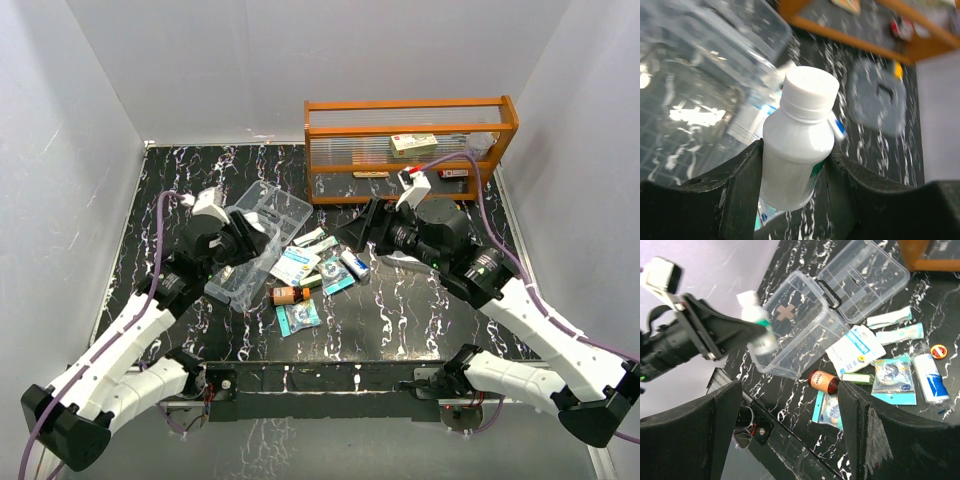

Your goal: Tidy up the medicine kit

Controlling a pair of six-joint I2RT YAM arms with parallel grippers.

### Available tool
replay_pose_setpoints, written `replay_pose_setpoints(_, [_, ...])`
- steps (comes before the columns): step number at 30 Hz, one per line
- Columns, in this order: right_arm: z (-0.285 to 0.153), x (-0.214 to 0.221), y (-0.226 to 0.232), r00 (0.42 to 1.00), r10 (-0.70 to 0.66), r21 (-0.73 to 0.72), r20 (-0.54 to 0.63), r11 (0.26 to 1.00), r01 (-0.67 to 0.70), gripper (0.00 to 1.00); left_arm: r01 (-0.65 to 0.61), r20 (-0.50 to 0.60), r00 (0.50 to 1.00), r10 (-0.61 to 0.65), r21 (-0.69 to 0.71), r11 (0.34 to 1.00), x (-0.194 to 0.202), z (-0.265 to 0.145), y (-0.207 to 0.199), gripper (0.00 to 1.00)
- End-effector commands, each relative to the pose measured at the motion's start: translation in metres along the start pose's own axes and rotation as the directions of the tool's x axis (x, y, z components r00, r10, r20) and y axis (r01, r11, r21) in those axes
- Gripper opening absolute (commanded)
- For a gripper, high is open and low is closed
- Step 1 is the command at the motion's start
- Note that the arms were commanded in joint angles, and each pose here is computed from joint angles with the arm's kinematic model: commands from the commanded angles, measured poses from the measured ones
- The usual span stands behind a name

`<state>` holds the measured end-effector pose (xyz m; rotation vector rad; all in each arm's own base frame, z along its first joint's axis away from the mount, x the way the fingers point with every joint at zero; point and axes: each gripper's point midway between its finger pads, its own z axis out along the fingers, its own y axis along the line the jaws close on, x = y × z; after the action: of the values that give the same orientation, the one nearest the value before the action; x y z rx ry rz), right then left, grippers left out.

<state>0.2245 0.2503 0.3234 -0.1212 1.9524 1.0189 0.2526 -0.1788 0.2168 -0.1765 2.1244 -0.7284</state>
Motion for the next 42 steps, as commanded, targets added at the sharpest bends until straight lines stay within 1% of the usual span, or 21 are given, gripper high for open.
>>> replay_pose_setpoints(1, [0.003, -0.009, -0.009, 0.994, 0.062, 0.033, 0.086, 0.997, -0.065, 0.75, 0.237, 0.314, 0.937, -0.152, -0.252, 0.938, -0.052, -0.023, 0.046, 0.31])
replay_pose_setpoints(6, [0.002, -0.004, -0.012, 0.994, 0.074, 0.034, 0.079, 0.996, -0.077, 0.76, 0.389, 0.415, 0.875, -0.248, -0.301, 0.871, -0.05, -0.023, 0.07, 0.31])
replay_pose_setpoints(10, [0.002, 0.001, -0.016, 0.994, 0.083, 0.043, 0.073, 0.995, -0.086, 0.75, 0.471, 0.443, 0.838, -0.319, -0.292, 0.832, -0.04, -0.008, 0.08, 0.31])
replay_pose_setpoints(11, [0.001, 0.002, -0.017, 0.994, 0.085, 0.044, 0.074, 0.995, -0.089, 0.75, 0.483, 0.442, 0.833, -0.333, -0.286, 0.828, -0.038, -0.002, 0.08, 0.31])
replay_pose_setpoints(13, [0.001, 0.005, -0.019, 0.993, 0.092, 0.047, 0.071, 0.994, -0.096, 0.75, 0.479, 0.428, 0.839, -0.335, -0.291, 0.828, -0.035, 0.01, 0.08, 0.31])
replay_pose_setpoints(17, [-0.003, 0.009, -0.023, 0.992, 0.104, 0.055, 0.075, 0.993, -0.108, 0.75, 0.514, 0.435, 0.827, -0.356, -0.33, 0.792, -0.026, 0.029, 0.091, 0.32])
replay_pose_setpoints(20, [-0.005, 0.013, -0.026, 0.991, 0.111, 0.056, 0.072, 0.992, -0.115, 0.75, 0.52, 0.41, 0.832, -0.373, -0.345, 0.781, -0.018, 0.045, 0.096, 0.32])
replay_pose_setpoints(24, [-0.007, 0.018, -0.028, 0.991, 0.117, 0.061, 0.061, 0.991, -0.121, 0.75, 0.528, 0.314, 0.844, -0.434, -0.354, 0.772, -0.002, 0.07, 0.099, 0.31])
replay_pose_setpoints(27, [-0.007, 0.02, -0.029, 0.992, 0.115, 0.063, 0.054, 0.991, -0.119, 0.75, 0.551, 0.251, 0.835, -0.491, -0.35, 0.758, 0.007, 0.084, 0.102, 0.3])
replay_pose_setpoints(30, [-0.007, 0.021, -0.03, 0.992, 0.116, 0.065, 0.054, 0.991, -0.12, 0.75, 0.57, 0.248, 0.822, -0.513, -0.351, 0.743, 0.009, 0.091, 0.105, 0.3])
replay_pose_setpoints(33, [-0.007, 0.021, -0.027, 0.993, 0.111, 0.046, 0.05, 0.992, -0.114, 0.75, 0.585, 0.258, 0.811, -0.526, -0.331, 0.74, 0.005, 0.1, 0.103, 0.32])
replay_pose_setpoints(35, [-0.008, 0.02, -0.022, 0.993, 0.108, 0.022, 0.05, 0.994, -0.109, 0.75, 0.596, 0.256, 0.803, -0.538, -0.351, 0.722, 0.007, 0.107, 0.105, 0.32])
replay_pose_setpoints(37, [-0.009, 0.019, -0.019, 0.993, 0.107, 0.005, 0.054, 0.994, -0.107, 0.75, 0.593, 0.239, 0.805, -0.543, -0.358, 0.721, 0.01, 0.116, 0.104, 0.32])
replay_pose_setpoints(42, [-0.012, 0.017, -0.017, 0.993, 0.102, -0.004, 0.065, 0.995, -0.102, 0.75, 0.601, 0.221, 0.796, -0.563, -0.397, 0.694, 0.027, 0.127, 0.112, 0.31])
